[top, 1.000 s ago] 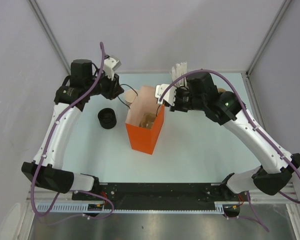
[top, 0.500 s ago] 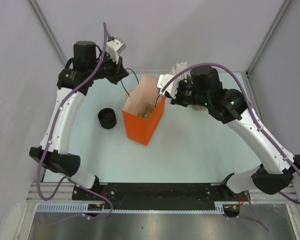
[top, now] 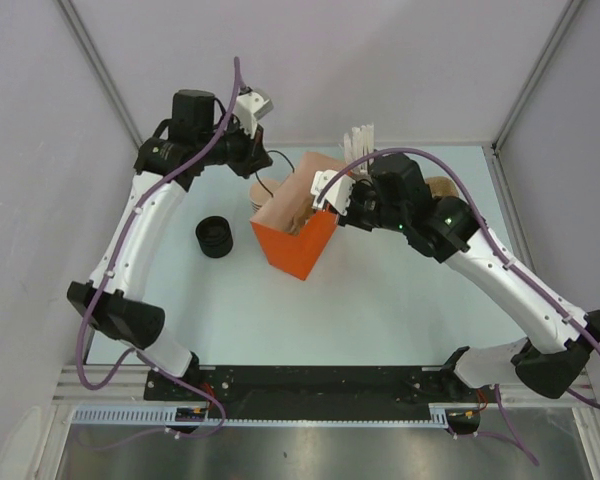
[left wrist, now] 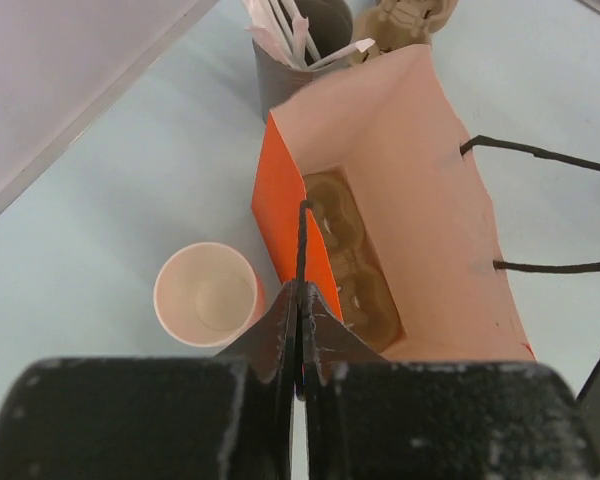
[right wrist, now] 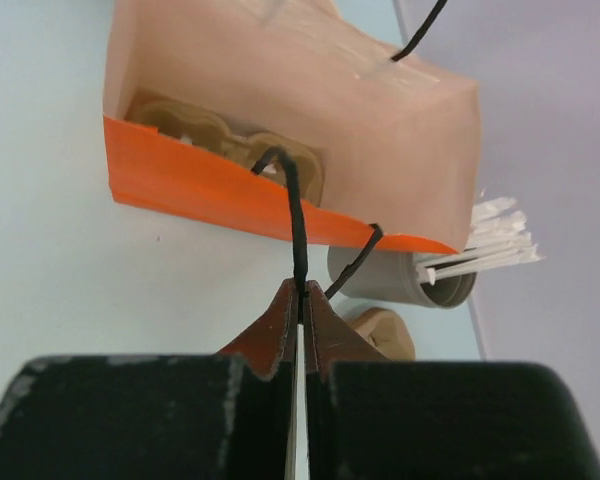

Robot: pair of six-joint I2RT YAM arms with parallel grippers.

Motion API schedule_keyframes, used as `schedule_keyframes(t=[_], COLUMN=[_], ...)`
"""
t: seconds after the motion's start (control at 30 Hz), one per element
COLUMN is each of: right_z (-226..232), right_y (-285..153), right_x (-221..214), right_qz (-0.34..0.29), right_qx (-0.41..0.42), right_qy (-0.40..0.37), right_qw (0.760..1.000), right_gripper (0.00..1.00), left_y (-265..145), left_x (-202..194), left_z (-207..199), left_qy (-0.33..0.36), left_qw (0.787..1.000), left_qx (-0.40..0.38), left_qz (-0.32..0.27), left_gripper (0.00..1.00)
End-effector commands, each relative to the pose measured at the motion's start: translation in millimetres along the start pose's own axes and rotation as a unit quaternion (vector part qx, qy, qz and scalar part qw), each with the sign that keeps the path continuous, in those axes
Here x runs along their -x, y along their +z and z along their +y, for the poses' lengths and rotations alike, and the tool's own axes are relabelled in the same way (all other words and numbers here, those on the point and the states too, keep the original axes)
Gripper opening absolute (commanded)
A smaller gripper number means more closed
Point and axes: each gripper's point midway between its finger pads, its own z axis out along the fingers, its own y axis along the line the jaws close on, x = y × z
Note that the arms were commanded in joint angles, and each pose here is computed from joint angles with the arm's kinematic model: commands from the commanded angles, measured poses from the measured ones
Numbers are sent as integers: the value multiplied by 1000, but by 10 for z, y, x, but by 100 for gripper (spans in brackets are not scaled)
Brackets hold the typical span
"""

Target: Pack the takeout coffee

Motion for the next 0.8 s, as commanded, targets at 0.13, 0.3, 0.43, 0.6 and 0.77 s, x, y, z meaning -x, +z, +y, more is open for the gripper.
schedule_keyframes(t=[0.13,0.3,0.43,0.6,0.77], right_z=[-303,-61,260,764,1220], right_y=[-90,-138,-267,-462,-547], right_x=[79,-42,-202,-501,-927], right_qz=[-20,-3,14,42,84], right_qx=[-75,-29,25,114,172], right_qy=[6,-1,-14,-12,-1], right_qw=[997,1000,999,992,981], right_gripper=[0,0,0,0,0], left_y=[-46,-17,-25,26,12], left_x=[336,437,516,440,262], left_z=[62,29,-89,-331,-577], left_qy=[24,37,56,74,109], left_qw=[999,999,997,995,991], left_qx=[17,8,-14,-57,-77], left_qz=[-31,-36,-46,-36,-21], left_gripper=[4,4,5,4,4])
